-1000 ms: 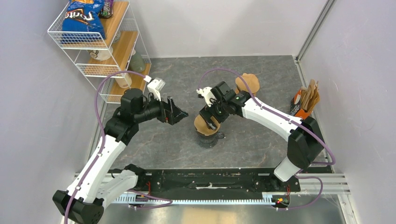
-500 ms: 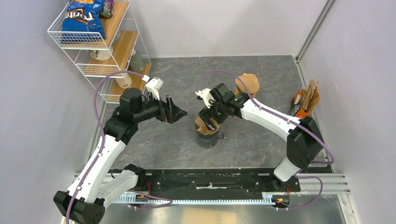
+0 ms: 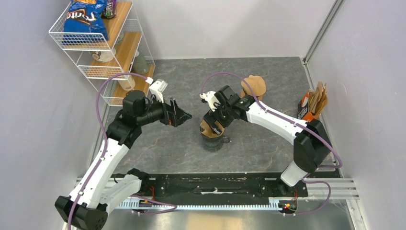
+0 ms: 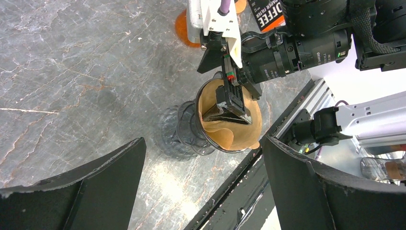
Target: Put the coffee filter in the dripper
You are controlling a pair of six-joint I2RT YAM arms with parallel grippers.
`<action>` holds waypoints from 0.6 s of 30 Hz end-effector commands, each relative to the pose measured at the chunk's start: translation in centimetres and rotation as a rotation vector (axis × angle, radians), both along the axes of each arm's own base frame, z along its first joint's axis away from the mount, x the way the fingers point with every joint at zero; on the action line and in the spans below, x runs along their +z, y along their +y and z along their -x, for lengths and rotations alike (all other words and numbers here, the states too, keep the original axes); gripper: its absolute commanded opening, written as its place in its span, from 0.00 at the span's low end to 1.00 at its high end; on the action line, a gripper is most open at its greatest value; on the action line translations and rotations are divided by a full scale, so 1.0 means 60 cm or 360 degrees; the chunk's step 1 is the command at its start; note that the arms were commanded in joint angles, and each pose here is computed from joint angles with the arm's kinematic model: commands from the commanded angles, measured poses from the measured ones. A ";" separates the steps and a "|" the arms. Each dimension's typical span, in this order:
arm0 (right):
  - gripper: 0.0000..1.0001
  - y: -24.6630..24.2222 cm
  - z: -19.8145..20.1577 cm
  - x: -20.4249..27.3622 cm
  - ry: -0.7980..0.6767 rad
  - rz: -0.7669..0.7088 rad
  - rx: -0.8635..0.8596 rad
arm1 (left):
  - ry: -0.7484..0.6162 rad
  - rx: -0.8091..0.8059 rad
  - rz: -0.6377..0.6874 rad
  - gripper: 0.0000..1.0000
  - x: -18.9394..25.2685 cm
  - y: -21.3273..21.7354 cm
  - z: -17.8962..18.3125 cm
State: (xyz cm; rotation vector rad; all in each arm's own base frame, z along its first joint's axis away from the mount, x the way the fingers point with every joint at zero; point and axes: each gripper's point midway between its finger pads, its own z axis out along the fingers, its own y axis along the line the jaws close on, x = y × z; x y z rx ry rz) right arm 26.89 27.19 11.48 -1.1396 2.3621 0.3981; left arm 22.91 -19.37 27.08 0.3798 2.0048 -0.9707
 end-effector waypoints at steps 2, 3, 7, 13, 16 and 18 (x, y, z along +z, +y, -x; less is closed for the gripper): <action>0.97 0.002 -0.009 0.044 -0.0090 -0.0045 0.0017 | -0.0071 -0.0030 0.0057 0.99 0.032 -0.005 0.001; 0.97 0.004 -0.008 0.048 -0.0090 -0.0053 0.0023 | -0.0073 -0.0030 0.0056 0.99 0.032 -0.005 0.000; 0.97 0.004 -0.005 0.061 -0.0092 -0.0073 0.0021 | -0.0078 -0.0032 0.0056 0.99 0.032 -0.005 -0.001; 0.97 0.008 -0.007 0.079 -0.0110 -0.0108 0.0010 | -0.0075 -0.0038 0.0062 0.99 0.031 -0.007 -0.002; 0.97 0.012 -0.009 0.087 -0.0114 -0.0124 0.0007 | -0.0078 -0.0043 0.0063 0.99 0.031 -0.008 -0.002; 0.97 0.014 -0.011 0.095 -0.0126 -0.0137 0.0008 | -0.0081 -0.0043 0.0067 0.99 0.032 -0.008 -0.003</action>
